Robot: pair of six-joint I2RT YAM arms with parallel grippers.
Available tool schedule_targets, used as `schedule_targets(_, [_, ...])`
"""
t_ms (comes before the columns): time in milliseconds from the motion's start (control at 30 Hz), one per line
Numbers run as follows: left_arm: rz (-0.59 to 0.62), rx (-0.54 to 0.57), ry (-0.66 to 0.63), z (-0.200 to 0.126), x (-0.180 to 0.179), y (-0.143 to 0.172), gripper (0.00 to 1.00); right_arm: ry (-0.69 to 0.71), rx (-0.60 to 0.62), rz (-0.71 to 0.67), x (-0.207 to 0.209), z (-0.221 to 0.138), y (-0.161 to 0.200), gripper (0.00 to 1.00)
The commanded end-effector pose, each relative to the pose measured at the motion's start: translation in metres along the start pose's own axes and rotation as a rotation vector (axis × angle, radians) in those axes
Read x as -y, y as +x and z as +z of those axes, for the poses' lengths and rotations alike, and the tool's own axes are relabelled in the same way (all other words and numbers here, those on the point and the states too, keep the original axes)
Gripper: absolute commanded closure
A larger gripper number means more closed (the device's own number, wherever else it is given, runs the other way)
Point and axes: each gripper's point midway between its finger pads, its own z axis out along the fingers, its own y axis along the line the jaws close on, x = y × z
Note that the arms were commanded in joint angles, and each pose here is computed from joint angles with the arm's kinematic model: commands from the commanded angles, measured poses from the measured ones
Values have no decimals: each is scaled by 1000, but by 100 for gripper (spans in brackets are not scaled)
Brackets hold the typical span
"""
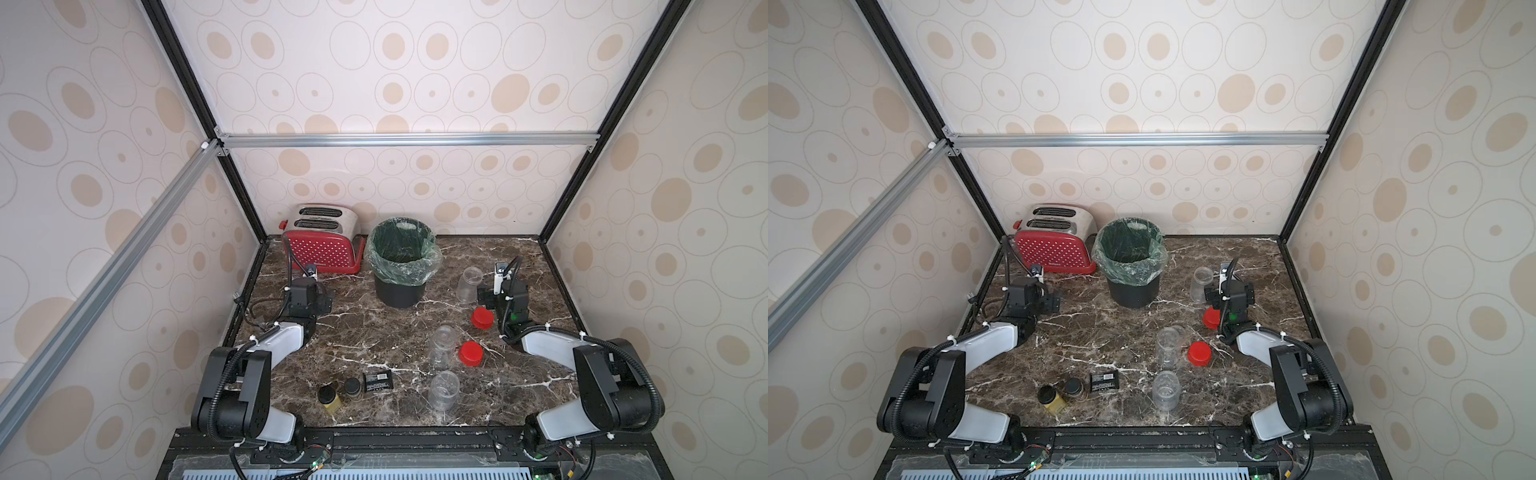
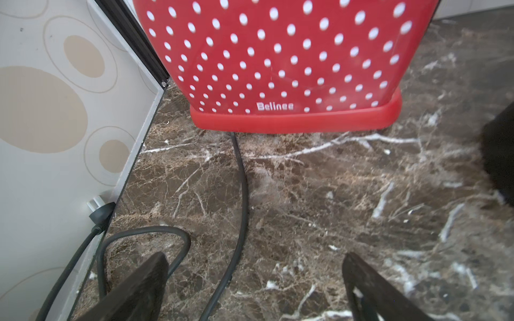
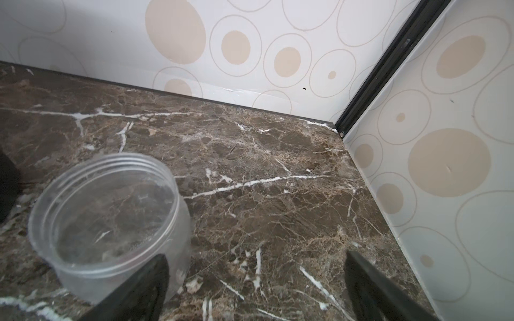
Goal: Empty expired oatmeal from jars
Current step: Reset both arms
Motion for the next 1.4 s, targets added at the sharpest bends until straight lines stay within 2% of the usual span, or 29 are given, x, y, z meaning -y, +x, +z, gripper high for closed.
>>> schedule_targets(0, [8, 88, -6, 5, -5, 1, 1, -43, -3, 40, -3, -4, -3, 0])
schedule_targets(33, [-19, 133, -25, 4, -10, -1, 1, -49, -6, 45, -3, -6, -3, 0])
schedule_targets(167, [-144, 172, -84, 4, -33, 19, 1, -58, 7, 64, -2, -13, -2, 0])
schedule_targets(367, [-156, 154, -57, 11, -33, 18, 1, -20, 66, 61, 7, -12, -6, 0])
schedule_targets(500, [-156, 162, -59, 8, -34, 17, 1, -31, 157, 186, 27, 6, -13, 0])
schedule_targets(633, [-156, 162, -60, 9, -34, 18, 1, -58, 120, 203, 22, 14, -7, 0])
schedule_targets(733, [-157, 163, -60, 8, -34, 17, 1, -111, 63, 173, 14, -10, -10, 0])
schedule_targets(800, [-157, 163, -62, 9, -34, 17, 1, -112, 46, 93, 6, -30, -8, 0])
schedule_targets(933, [-156, 162, -60, 9, -34, 18, 1, -78, 55, 64, 8, -47, 17, 0])
schedule_targets(1200, [-156, 161, -59, 9, -34, 18, 1, 13, 118, 96, 10, -19, 57, 0])
schedule_targets(1300, [-157, 162, -60, 9, -34, 17, 1, -78, 10, 100, 2, -9, 62, 0])
schedule_targets(1367, [-156, 159, -60, 9, -34, 18, 1, -115, 22, 144, 5, -5, 62, 0])
